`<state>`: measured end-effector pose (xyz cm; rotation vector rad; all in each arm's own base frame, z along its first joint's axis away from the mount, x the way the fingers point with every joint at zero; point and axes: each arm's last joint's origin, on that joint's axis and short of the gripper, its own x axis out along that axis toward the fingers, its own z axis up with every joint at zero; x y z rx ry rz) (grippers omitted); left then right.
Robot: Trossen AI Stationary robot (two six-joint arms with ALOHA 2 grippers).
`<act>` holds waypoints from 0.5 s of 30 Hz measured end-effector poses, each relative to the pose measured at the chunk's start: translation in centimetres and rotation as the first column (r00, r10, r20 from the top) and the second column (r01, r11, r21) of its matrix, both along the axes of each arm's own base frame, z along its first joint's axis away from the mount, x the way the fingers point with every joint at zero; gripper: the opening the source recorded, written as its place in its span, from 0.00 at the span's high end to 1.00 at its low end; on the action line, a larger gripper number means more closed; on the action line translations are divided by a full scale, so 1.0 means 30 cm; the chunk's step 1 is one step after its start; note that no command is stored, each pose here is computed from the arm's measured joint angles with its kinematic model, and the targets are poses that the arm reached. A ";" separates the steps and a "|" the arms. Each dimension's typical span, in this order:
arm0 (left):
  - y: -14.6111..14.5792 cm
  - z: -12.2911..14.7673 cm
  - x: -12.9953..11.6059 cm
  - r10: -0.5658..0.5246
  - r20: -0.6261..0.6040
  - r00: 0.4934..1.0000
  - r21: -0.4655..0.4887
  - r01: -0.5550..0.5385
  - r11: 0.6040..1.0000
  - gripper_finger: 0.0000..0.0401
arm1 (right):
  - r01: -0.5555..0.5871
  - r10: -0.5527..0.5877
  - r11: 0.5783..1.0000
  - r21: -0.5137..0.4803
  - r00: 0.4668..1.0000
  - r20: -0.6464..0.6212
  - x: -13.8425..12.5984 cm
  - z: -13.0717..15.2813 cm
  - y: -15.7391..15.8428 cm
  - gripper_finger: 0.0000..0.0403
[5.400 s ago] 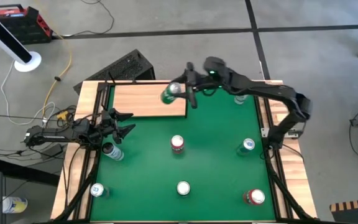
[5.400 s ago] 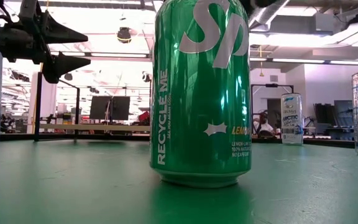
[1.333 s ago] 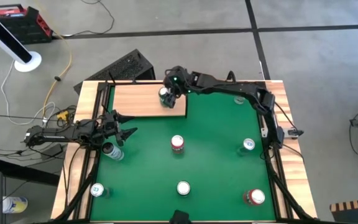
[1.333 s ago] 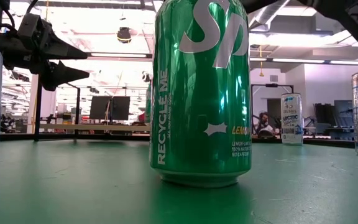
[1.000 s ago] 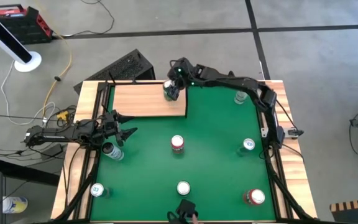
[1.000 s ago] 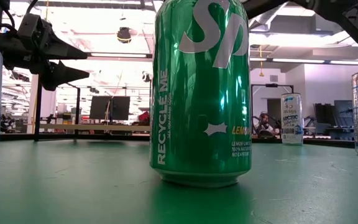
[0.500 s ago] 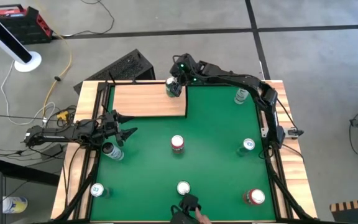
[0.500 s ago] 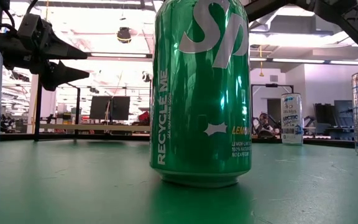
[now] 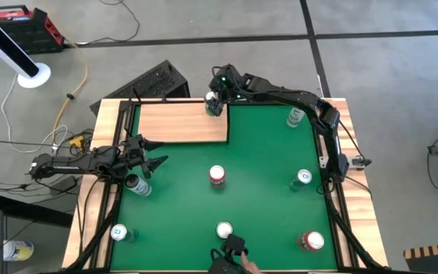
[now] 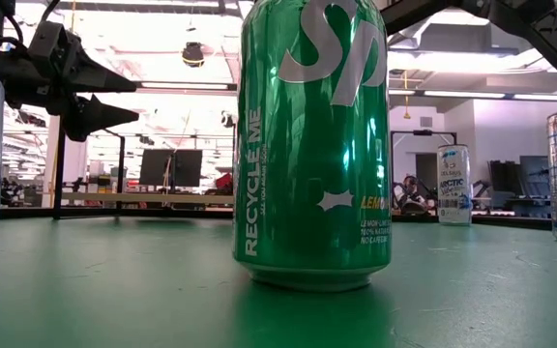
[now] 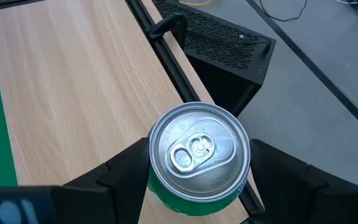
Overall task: Place canned beverage on shelf
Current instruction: Put the top green soda can on the shelf
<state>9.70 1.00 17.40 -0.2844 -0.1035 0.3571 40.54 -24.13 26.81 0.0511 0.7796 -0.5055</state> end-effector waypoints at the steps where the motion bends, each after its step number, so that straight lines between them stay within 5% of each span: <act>1: 0.000 0.000 0.000 0.000 0.001 1.000 -0.002 0.000 1.000 0.17 | 0.000 0.000 1.000 0.000 1.000 0.000 0.000 0.000 0.000 0.31; 15: 0.000 0.000 0.000 0.000 0.002 1.000 -0.006 0.000 1.000 0.17 | -0.020 0.020 1.000 -0.015 1.000 -0.024 0.000 -0.008 0.002 0.16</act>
